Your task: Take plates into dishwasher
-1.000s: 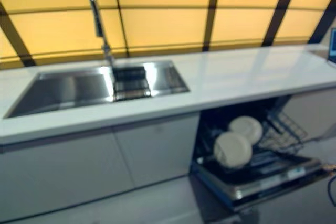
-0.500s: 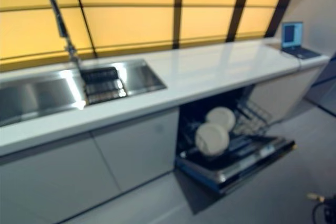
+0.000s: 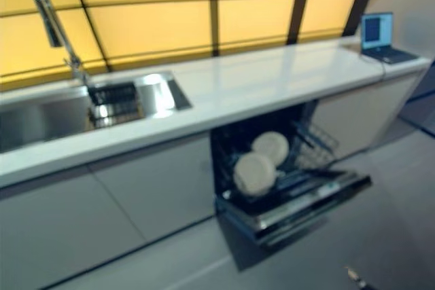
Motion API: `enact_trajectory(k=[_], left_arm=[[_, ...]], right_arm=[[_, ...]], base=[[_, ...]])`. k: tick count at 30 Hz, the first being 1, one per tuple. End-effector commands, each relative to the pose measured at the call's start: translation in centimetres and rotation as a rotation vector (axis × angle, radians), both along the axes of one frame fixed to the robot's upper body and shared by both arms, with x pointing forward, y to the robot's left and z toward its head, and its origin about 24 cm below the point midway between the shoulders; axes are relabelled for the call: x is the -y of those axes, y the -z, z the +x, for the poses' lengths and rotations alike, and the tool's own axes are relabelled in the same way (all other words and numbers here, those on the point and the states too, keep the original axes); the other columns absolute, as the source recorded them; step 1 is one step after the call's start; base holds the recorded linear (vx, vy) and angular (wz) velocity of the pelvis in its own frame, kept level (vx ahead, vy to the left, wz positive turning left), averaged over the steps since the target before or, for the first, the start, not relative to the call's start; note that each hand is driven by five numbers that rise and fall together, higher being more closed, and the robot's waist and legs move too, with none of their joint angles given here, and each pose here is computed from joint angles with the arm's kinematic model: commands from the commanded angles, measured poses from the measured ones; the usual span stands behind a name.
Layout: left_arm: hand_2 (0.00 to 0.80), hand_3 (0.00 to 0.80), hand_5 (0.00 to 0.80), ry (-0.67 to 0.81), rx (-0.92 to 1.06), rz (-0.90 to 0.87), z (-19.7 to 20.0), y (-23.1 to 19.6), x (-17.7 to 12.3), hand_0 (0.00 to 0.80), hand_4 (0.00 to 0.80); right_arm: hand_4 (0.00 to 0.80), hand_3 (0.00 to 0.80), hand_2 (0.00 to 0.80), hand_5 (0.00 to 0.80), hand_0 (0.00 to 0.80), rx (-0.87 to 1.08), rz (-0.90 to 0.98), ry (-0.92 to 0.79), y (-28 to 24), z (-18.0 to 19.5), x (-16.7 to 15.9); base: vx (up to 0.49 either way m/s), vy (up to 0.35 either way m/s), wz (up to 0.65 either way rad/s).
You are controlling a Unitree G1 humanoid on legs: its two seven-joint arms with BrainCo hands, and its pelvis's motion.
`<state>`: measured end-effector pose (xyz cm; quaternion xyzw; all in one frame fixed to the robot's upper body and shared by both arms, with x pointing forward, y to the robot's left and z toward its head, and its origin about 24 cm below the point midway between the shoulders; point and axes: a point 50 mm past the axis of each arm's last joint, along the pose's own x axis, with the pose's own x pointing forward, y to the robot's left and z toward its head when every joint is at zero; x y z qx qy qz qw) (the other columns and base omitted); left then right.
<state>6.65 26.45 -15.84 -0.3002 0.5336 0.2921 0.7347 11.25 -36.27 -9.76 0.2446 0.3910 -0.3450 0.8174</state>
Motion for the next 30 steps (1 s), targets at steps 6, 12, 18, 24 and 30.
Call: enact_trajectory(k=[6,12,18,24,30], left_arm=[[0.000,0.000,0.000,-0.120,0.073,-0.016,-0.1,-0.7,-1.8,0.000,0.000],[0.000,0.000,0.000,-0.140,0.064,-0.056,-0.9,-0.4,-1.0,0.000,0.000],[0.000,0.000,0.000,-0.154,0.076,-0.083,-0.9,0.0,0.1,0.000,0.000],[0.000,0.000,0.000,-0.069,0.119,-0.162,0.6,0.4,2.7,0.000,0.000],[0.000,0.000,0.000,-0.082,0.126,-0.175,0.2,0.4,2.8,0.000,0.000]], right_arm=[[0.000,0.000,0.000,0.000,0.000,0.245,0.103,0.154,0.3,2.1,-1.6],[0.000,0.000,0.000,0.000,0.000,0.314,0.109,0.251,0.5,2.5,-2.1],[0.000,0.000,0.000,0.000,0.000,0.385,0.114,0.275,-0.1,4.0,-2.2],[0.000,0.000,0.000,0.000,0.000,0.506,0.153,0.321,-0.7,5.0,-2.4],[0.000,0.000,0.000,0.000,0.000,0.515,0.162,0.248,-1.3,6.9,-2.8]], base=[[0.006,-0.074,0.12],[-0.044,-0.072,0.08],[-0.114,-0.090,0.15],[-0.114,-0.064,0.51],[0.001,0.038,-0.02]])
